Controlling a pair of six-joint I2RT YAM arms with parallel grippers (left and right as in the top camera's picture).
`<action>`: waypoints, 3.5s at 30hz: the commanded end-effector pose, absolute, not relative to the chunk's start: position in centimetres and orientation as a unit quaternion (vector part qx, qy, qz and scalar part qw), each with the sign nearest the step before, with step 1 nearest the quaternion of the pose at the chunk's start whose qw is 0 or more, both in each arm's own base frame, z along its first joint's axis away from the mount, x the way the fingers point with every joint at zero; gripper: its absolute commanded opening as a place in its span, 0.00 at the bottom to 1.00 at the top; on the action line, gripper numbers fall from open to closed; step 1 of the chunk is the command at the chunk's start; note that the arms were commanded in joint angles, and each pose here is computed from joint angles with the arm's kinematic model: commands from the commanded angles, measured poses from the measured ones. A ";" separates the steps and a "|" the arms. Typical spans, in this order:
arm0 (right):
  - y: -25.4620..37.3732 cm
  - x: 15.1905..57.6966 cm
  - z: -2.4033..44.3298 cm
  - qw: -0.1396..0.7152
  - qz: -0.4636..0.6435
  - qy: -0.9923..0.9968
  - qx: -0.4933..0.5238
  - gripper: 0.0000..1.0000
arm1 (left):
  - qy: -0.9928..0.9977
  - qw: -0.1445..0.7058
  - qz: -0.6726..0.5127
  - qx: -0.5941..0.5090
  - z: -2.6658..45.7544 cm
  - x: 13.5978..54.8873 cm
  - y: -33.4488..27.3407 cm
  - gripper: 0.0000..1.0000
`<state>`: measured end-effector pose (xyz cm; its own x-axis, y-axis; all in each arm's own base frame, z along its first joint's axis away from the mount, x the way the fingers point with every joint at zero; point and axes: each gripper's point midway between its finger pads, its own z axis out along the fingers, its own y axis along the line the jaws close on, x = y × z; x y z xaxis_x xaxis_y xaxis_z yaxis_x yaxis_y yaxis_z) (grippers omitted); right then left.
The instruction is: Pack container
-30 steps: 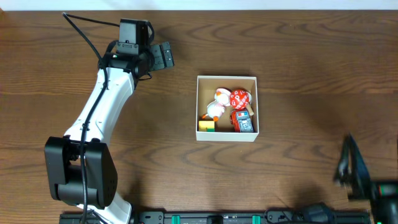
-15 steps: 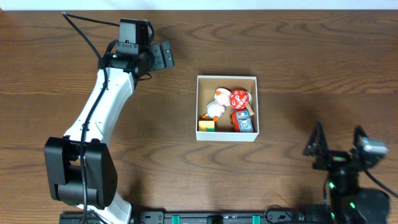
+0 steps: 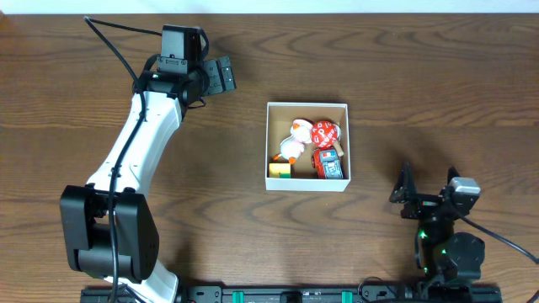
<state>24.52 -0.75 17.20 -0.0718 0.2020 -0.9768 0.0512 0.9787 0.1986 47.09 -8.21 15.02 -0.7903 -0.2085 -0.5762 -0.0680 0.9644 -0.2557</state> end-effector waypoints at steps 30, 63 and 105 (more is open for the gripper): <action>-1.0 24.5 15.7 0.676 0.043 0.732 0.078 0.99 | 0.933 0.333 -0.113 -0.073 16.6 47.2 -8.1 0.98; -1.0 24.5 15.7 0.676 0.043 0.732 0.078 0.99 | 0.933 0.333 -0.113 -0.072 16.6 47.2 -8.1 0.98; -1.0 24.5 15.7 0.676 0.043 0.732 0.078 0.99 | 0.763 0.626 -0.137 -0.083 32.4 13.2 -1.4 0.98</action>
